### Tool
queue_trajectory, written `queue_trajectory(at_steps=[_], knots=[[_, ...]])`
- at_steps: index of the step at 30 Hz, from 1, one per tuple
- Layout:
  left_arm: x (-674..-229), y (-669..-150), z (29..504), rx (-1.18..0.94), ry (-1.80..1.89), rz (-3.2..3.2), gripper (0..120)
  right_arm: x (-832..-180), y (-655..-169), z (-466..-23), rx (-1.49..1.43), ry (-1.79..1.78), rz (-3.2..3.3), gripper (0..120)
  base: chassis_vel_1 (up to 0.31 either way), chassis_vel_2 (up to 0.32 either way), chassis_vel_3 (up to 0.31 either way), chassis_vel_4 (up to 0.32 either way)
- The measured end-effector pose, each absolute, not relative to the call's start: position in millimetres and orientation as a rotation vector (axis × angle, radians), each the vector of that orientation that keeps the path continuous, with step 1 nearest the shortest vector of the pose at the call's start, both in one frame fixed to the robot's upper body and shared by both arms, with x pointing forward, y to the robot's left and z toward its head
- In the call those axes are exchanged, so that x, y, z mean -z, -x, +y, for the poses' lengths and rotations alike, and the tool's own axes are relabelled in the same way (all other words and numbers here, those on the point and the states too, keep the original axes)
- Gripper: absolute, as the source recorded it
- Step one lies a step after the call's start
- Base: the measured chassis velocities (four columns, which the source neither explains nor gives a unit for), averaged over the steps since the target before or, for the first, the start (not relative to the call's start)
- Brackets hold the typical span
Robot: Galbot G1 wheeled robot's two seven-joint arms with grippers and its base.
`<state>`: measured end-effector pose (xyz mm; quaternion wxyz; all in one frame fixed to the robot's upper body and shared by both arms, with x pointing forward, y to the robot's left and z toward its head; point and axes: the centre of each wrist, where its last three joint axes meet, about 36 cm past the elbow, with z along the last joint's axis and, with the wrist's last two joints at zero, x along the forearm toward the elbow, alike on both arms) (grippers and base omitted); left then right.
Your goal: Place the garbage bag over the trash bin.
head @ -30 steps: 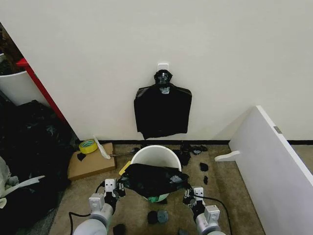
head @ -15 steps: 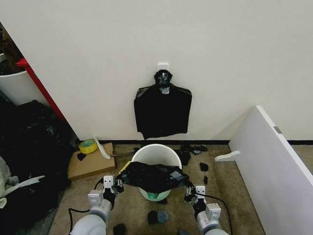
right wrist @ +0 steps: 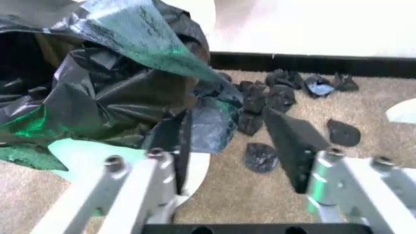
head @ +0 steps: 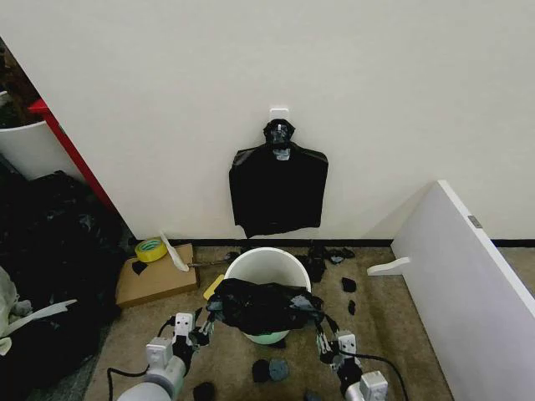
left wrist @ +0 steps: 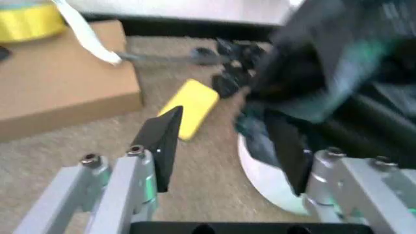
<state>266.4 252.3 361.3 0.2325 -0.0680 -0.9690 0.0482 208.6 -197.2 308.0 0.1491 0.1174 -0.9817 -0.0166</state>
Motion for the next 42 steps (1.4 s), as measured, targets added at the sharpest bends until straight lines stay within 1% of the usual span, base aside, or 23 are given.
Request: queue_trajectory(at_steps=[1,2,3,4,7,8,10,11,13,15,16,20,23,24,27,31,32,33,38,39,42], knots=[[-364,-266,255,-0.140,0.174,-2.676,63,-309,-206,-199,0.045,-0.340,-2.826,50,0.000,0.000,0.000,0.000],[-364,-266,255,-0.140,0.174,-2.676,63,-309,-206,-199,0.045,-0.340,-2.826,50,0.000,0.000,0.000,0.000],[-367,-265,258,-0.147,0.161,-2.690,68,-309,-203,-201,0.043,-0.341,-2.831,55,0.000,0.000,0.000,0.000],[-369,-258,260,-0.146,0.138,-2.745,81,-314,-196,-208,0.034,-0.342,-2.860,67,0.000,0.000,0.000,0.000],[-370,-247,259,-0.131,0.133,-2.824,93,-328,-192,-217,0.027,-0.360,-2.899,80,0.000,0.000,0.000,0.000],[-370,-247,259,-0.131,0.133,-2.824,93,-328,-192,-217,0.027,-0.360,-2.899,80,0.000,0.000,0.000,0.000],[-369,-238,257,-0.118,0.137,-2.869,98,-341,-194,-226,0.011,-0.393,-2.929,87,0.000,0.000,0.000,0.000],[-367,-232,257,-0.100,0.145,-2.895,100,-351,-198,-230,0.006,-0.431,-2.948,93,0.000,0.000,0.000,0.000],[-364,-225,256,-0.082,0.157,-2.941,100,-367,-208,-237,0.000,-0.507,-2.964,98,0.000,0.000,0.000,0.000],[-363,-220,256,-0.071,0.159,-3.001,100,-387,-228,-246,-0.020,-0.644,-2.940,100,0.000,0.000,0.000,0.000],[-363,-220,256,-0.071,0.159,-3.001,100,-387,-228,-246,-0.020,-0.644,-2.940,100,0.000,0.000,0.000,0.000],[-363,-214,252,-0.060,0.137,-3.106,100,-409,-276,-262,-0.068,-0.815,-2.875,100,0.000,0.000,0.000,0.000],[-366,-211,251,-0.056,0.096,-3.162,100,-413,-309,-275,-0.057,-0.883,-2.813,100,0.000,0.000,0.000,0.000],[-366,-211,251,-0.056,0.096,-3.162,100,-413,-309,-275,-0.057,-0.883,-2.813,100,0.000,0.000,0.000,0.000],[-366,-202,252,-0.012,0.064,-3.216,100,-416,-348,-284,-0.028,-0.981,-2.718,100,0.000,0.000,0.000,0.000],[-364,-190,251,0.009,0.078,-3.237,100,-418,-405,-274,0.005,-1.064,-2.620,100,0.000,0.000,0.000,0.000],[-364,-190,251,0.009,0.078,-3.237,100,-418,-405,-274,0.005,-1.064,-2.620,100,0.000,0.000,0.000,0.000],[-365,-187,250,0.020,0.091,-3.249,100,-414,-421,-269,-0.005,-1.090,-2.589,100,0.000,0.000,0.000,0.000],[-379,-175,239,-0.004,0.166,-3.282,100,-404,-468,-241,-0.082,-1.213,-2.470,100,0.000,0.000,0.000,0.000],[-379,-175,239,-0.004,0.166,-3.282,100,-404,-468,-241,-0.082,-1.213,-2.470,100,0.000,0.000,0.000,0.000],[-382,-168,232,-0.025,0.198,-3.277,100,-398,-499,-229,-0.198,-1.255,-2.422,100,0.000,0.000,0.000,0.000]])
